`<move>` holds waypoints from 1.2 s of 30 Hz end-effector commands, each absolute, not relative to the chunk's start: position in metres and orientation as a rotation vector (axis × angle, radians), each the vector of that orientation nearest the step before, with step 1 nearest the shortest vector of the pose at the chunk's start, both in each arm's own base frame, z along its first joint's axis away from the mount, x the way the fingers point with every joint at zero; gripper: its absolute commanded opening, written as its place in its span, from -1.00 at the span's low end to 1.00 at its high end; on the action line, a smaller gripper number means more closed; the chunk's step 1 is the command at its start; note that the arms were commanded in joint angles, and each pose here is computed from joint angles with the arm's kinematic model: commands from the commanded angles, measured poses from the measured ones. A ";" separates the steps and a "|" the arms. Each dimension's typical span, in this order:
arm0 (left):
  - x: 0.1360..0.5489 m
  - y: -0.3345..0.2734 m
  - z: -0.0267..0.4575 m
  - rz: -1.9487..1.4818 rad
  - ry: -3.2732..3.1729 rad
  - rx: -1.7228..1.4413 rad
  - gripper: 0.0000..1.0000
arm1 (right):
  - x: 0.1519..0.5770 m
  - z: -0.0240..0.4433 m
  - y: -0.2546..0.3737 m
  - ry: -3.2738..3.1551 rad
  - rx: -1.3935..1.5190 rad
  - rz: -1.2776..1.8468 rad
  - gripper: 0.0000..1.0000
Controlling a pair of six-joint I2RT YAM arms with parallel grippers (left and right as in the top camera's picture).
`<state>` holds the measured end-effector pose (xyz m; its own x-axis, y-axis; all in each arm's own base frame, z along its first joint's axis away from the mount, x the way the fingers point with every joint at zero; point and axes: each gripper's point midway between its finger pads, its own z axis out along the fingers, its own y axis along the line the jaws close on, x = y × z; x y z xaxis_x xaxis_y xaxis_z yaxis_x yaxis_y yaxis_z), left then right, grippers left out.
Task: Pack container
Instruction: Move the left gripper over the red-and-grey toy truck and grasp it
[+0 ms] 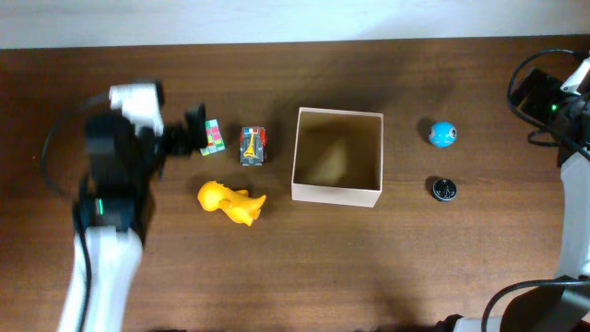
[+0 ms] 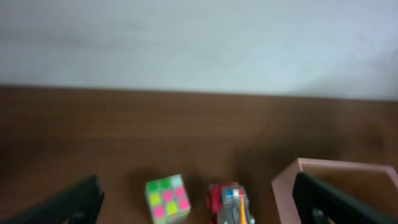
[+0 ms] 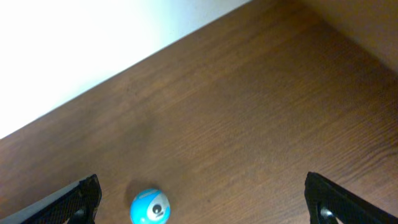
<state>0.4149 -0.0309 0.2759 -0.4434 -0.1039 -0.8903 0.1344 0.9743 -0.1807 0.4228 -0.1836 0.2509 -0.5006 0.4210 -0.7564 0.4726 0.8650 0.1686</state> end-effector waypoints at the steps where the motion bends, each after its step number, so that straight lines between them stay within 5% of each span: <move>1: 0.449 -0.054 0.275 -0.399 2.085 0.122 0.98 | 0.426 0.260 -0.186 2.144 0.629 -0.082 0.97; 6: 0.484 -0.084 0.276 -0.617 2.101 0.229 0.99 | 0.426 0.260 -0.186 2.144 0.629 -0.082 0.97; 15: 0.484 -0.110 0.273 -0.771 2.076 0.313 0.99 | 0.426 0.260 -0.186 2.144 0.629 -0.082 0.97; 27: 0.434 -0.182 0.192 -0.395 2.447 0.388 0.99 | 0.426 0.260 -0.186 2.145 0.629 -0.082 0.97; 36: 0.436 -0.119 0.175 -0.079 2.544 -0.049 0.99 | 0.426 0.260 -0.186 2.144 0.629 -0.082 0.97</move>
<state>0.4264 -0.1481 0.1751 -0.8256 0.0986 -0.5555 0.1710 0.9820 -0.0799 0.4229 -0.1836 0.2506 -0.5012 0.4212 -0.7559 0.4727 0.8649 0.1686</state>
